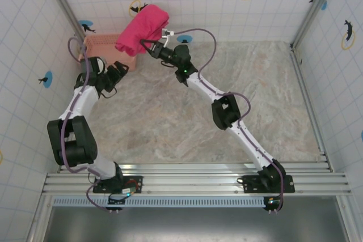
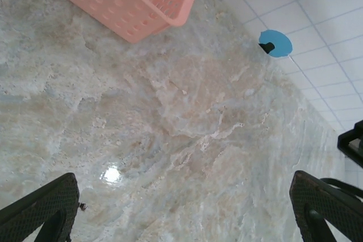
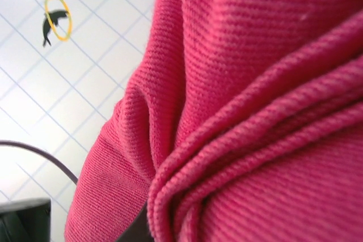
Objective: Roll up the long pants
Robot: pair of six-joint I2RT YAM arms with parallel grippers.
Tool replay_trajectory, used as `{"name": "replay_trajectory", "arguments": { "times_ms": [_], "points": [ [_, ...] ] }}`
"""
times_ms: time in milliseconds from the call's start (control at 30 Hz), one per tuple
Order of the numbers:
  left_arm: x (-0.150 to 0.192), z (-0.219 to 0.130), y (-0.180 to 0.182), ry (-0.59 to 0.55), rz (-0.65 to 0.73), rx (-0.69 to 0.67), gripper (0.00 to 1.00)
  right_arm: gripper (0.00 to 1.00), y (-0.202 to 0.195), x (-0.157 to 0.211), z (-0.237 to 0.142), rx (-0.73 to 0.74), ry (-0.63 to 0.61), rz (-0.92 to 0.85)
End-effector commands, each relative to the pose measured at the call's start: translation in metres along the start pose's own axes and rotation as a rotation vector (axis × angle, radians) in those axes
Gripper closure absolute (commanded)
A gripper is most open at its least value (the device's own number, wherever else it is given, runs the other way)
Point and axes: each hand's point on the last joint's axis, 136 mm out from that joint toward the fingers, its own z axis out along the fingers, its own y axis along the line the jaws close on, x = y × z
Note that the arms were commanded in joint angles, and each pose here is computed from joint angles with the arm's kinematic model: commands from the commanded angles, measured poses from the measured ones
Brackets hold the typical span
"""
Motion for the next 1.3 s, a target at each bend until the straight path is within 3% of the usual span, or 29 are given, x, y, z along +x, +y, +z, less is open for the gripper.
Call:
{"name": "replay_trajectory", "arguments": {
  "times_ms": [0,300,400,733,1067,1267],
  "points": [
    [-0.023,-0.022,-0.036,-0.123,-0.024,0.138,0.03,1.0,0.056,-0.027,-0.005,-0.203,-0.115,-0.074],
    [-0.051,-0.038,-0.11,-0.201,-0.046,0.584,0.03,1.0,0.06,-0.026,-0.006,-0.228,-0.115,-0.039],
    [-0.057,-0.033,-0.113,-0.207,-0.083,0.634,0.03,1.0,0.058,-0.024,-0.006,-0.227,-0.121,-0.03],
    [-0.054,-0.019,-0.12,-0.217,-0.114,0.727,0.02,1.0,0.05,-0.012,-0.002,-0.2,-0.121,-0.01],
    [-0.033,0.018,-0.149,-0.134,-0.071,0.744,0.02,1.0,0.053,0.001,0.002,-0.209,-0.093,0.007],
    [-0.032,0.044,-0.139,-0.132,-0.122,0.721,0.03,1.0,0.063,0.003,0.0,-0.252,-0.091,0.035]
  ]
}}
